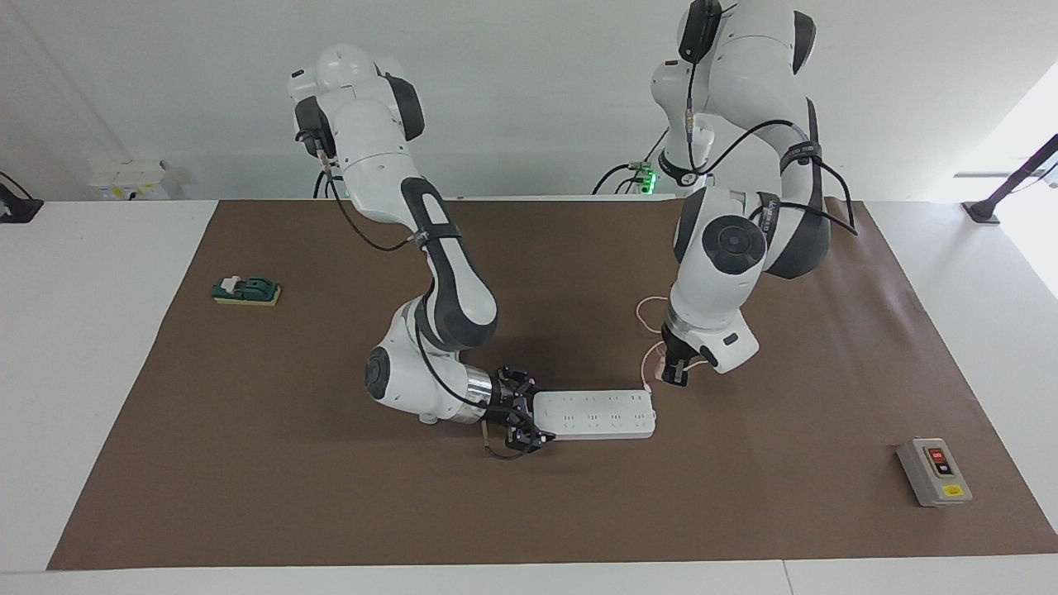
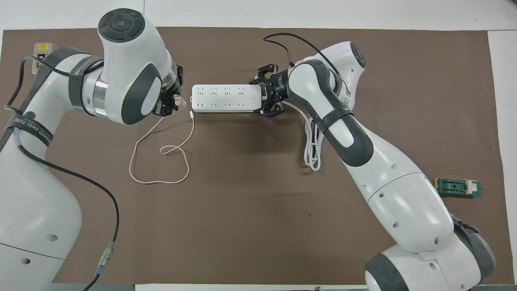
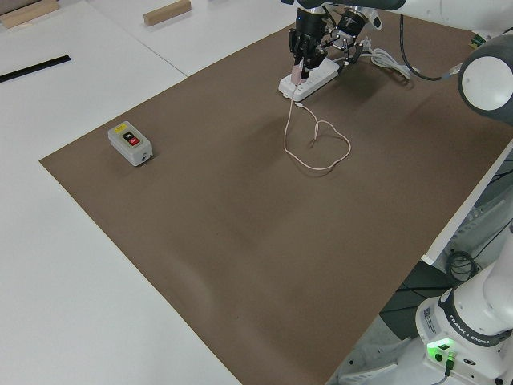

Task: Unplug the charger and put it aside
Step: 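Pull the pink charger out of the strip with the left gripper, then carry the charger away and set it down with the left gripper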

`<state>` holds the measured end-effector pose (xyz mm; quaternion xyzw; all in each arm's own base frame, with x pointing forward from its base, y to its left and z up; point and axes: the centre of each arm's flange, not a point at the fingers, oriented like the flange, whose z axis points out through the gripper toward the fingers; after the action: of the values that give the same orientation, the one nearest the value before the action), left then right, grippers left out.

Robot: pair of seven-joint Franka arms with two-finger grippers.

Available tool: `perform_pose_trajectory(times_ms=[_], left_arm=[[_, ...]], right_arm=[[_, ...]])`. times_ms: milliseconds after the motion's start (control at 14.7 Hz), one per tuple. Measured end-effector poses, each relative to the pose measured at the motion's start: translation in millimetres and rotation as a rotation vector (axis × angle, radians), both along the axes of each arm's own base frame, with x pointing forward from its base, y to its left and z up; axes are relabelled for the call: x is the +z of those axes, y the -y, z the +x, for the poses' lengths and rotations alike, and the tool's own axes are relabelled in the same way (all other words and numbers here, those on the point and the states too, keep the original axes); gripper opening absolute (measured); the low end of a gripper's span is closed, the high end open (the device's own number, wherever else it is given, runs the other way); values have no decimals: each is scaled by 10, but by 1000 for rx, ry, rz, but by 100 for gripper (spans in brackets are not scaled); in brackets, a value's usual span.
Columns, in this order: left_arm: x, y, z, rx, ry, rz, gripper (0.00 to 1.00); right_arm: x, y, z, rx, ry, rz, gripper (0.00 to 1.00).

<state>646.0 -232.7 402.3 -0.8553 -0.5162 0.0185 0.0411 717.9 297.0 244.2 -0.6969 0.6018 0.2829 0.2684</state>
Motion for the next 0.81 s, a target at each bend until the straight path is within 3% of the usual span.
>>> perform_pose_trajectory(times_ms=[407, 679, 815], left_arm=[[-24, -1211, -251, -486, -140, -44, 34], [38, -2140, -366, -741, -160, -107, 34], [45, -2441, -347, -926, -140, -131, 36]], right_arm=[[120, -97, -5, 1, 20, 2, 100], [425, 91, 54, -32, 48, -19, 100], [623, 262, 29, -25, 75, -74, 100]])
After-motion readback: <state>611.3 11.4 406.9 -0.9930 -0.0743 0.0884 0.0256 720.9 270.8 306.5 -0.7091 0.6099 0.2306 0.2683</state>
